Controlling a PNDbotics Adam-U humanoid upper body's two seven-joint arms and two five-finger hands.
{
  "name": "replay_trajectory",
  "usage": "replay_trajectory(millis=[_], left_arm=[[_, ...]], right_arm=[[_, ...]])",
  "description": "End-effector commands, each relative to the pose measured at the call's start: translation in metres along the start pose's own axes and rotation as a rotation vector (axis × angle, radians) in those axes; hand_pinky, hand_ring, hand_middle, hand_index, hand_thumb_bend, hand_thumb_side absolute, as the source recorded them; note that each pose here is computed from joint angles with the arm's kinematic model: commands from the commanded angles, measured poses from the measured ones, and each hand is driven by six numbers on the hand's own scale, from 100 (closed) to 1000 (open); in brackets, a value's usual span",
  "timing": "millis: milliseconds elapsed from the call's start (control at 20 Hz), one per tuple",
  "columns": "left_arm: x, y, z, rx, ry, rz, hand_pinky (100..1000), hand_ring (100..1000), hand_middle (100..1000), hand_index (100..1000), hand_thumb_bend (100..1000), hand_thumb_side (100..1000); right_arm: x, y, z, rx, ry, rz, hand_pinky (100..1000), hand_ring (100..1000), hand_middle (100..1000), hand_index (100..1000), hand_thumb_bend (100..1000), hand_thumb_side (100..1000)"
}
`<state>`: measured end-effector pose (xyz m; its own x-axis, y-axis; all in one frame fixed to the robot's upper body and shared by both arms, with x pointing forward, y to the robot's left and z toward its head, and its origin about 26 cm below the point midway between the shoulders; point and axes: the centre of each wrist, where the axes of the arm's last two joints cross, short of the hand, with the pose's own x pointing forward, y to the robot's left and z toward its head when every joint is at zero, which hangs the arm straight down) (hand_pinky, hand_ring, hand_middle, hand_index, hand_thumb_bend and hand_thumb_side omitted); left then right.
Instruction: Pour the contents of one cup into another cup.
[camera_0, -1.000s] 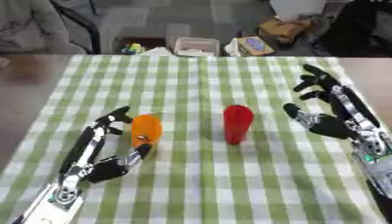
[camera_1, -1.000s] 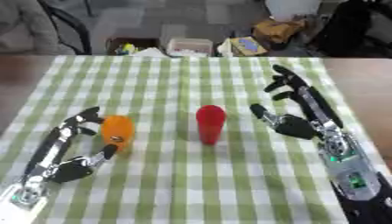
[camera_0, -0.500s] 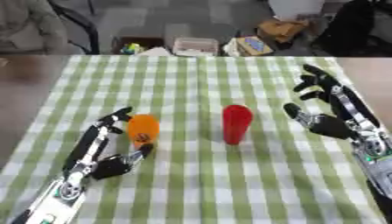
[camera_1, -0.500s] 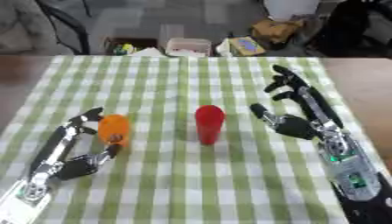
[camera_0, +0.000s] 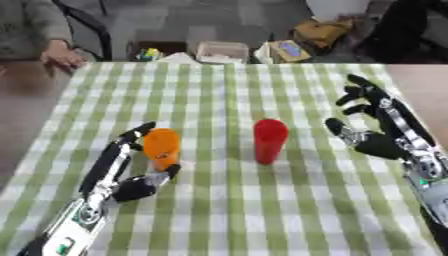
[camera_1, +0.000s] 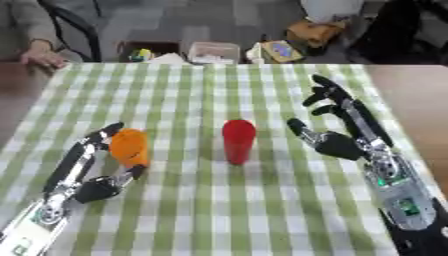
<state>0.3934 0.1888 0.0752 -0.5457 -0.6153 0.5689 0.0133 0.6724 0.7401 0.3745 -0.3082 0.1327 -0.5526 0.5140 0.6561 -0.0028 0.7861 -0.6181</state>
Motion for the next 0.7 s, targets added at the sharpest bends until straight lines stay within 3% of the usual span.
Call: replay_trajectory(millis=[50,700], left_arm=[[0.0039,0.0069,-0.0085,0.031,-0.024,-0.021,726,933,736,948,507,485],[0.0026,0.0021,-0.0183,0.038,-0.029,-0.043,720,920,706,943,497,479]], right_arm=[[0.0041,-0.0063,-0.0047,-0.003,-0.022,0.010,694,948,637,1000,458,466],[0.0044,-0.0056,-0.0058,0.001,-0.027,0.009,696,949,638,1000,455,468]])
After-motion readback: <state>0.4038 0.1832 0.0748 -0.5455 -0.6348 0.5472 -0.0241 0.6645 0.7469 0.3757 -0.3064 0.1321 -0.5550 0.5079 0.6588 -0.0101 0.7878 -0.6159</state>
